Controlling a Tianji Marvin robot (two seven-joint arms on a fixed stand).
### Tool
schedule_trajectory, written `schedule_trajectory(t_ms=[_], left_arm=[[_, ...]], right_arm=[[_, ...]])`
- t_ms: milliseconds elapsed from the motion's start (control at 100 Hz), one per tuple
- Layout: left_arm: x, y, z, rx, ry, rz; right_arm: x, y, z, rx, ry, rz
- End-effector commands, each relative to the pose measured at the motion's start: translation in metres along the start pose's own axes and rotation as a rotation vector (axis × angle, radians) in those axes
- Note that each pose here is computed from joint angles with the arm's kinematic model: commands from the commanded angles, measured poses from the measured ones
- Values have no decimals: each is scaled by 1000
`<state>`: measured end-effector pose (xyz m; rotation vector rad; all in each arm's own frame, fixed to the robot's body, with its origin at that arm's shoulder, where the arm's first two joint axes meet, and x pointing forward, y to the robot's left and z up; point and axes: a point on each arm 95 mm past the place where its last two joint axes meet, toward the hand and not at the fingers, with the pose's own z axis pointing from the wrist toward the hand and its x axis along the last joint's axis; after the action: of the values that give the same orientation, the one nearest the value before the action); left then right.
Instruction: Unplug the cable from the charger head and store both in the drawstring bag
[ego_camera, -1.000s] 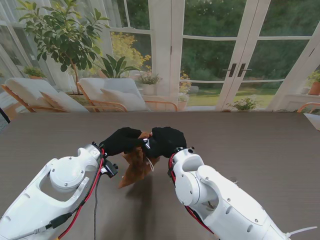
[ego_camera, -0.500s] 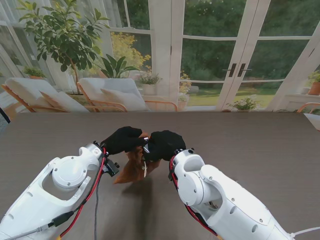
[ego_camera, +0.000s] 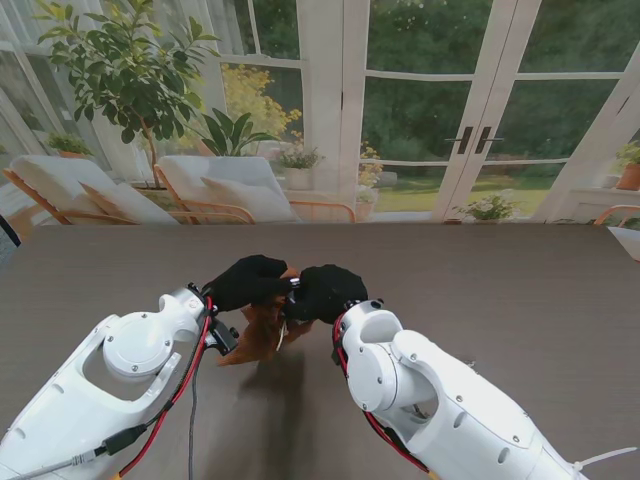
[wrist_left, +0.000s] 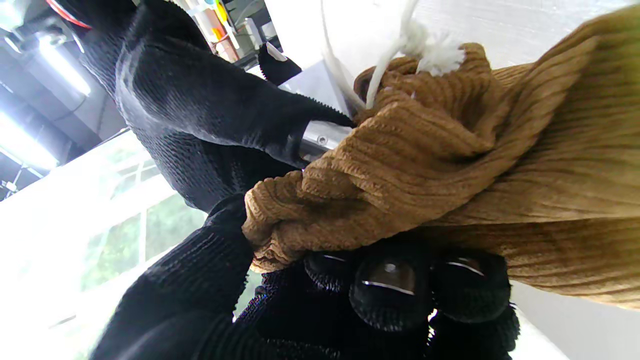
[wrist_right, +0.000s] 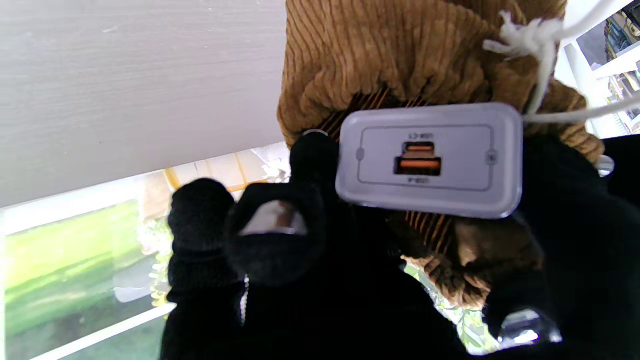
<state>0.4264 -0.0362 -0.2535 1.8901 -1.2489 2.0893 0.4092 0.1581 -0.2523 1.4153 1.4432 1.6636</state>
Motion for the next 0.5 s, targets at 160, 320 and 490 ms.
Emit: schedule_trajectory(t_ms=[160,320,490], left_arm=[[4,7,-2,-30,13,-6],[4,8,-3,-33,12,-9],[3,10,-4,-38,11,-17]], right_arm=[[4,-1,0,-3,-12,25],[3,0,-1,-11,-21,49],[2,2,-1,-13,-27,66]])
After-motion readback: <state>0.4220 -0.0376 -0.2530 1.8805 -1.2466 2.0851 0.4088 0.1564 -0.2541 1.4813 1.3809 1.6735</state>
